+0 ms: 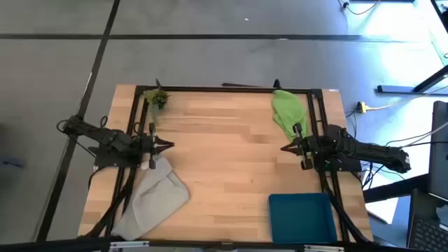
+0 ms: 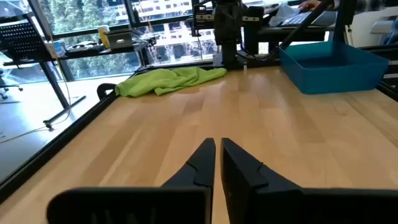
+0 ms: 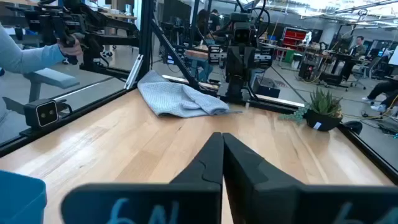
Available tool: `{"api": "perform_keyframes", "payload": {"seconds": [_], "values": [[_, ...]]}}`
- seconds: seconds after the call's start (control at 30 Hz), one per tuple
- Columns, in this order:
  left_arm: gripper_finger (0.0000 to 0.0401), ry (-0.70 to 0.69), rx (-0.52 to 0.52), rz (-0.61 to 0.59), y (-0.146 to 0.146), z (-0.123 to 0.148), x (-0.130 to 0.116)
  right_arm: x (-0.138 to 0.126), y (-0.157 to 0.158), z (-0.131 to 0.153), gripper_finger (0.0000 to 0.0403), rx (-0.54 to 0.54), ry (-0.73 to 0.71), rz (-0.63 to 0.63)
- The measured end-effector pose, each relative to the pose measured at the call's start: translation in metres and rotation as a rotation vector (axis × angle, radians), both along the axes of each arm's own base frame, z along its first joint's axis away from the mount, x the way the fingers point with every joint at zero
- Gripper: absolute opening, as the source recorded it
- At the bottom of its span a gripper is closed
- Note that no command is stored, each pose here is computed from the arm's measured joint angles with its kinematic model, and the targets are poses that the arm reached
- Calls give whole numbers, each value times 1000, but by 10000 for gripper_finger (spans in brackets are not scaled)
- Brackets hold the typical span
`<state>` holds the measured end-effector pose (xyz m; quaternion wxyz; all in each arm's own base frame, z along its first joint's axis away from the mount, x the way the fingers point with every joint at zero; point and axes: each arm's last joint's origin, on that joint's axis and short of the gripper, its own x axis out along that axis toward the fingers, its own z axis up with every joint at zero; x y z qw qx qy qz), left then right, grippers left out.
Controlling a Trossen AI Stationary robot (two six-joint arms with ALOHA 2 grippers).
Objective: Roll microfiber towels into tight, uniform cylinder then place into a basket
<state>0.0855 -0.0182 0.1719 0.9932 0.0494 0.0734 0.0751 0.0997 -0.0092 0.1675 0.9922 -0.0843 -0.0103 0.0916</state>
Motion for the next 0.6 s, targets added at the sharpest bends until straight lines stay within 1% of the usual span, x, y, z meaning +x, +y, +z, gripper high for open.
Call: {"api": "perform_keyframes", "payload": {"seconds": [0.33,0.6], "values": [[14,-3,-4,0,0,0,0,0,0,0,8,1,0,0],[18,-92,-68,13,0,8,1,0,0,0,8,1,0,0]]}}
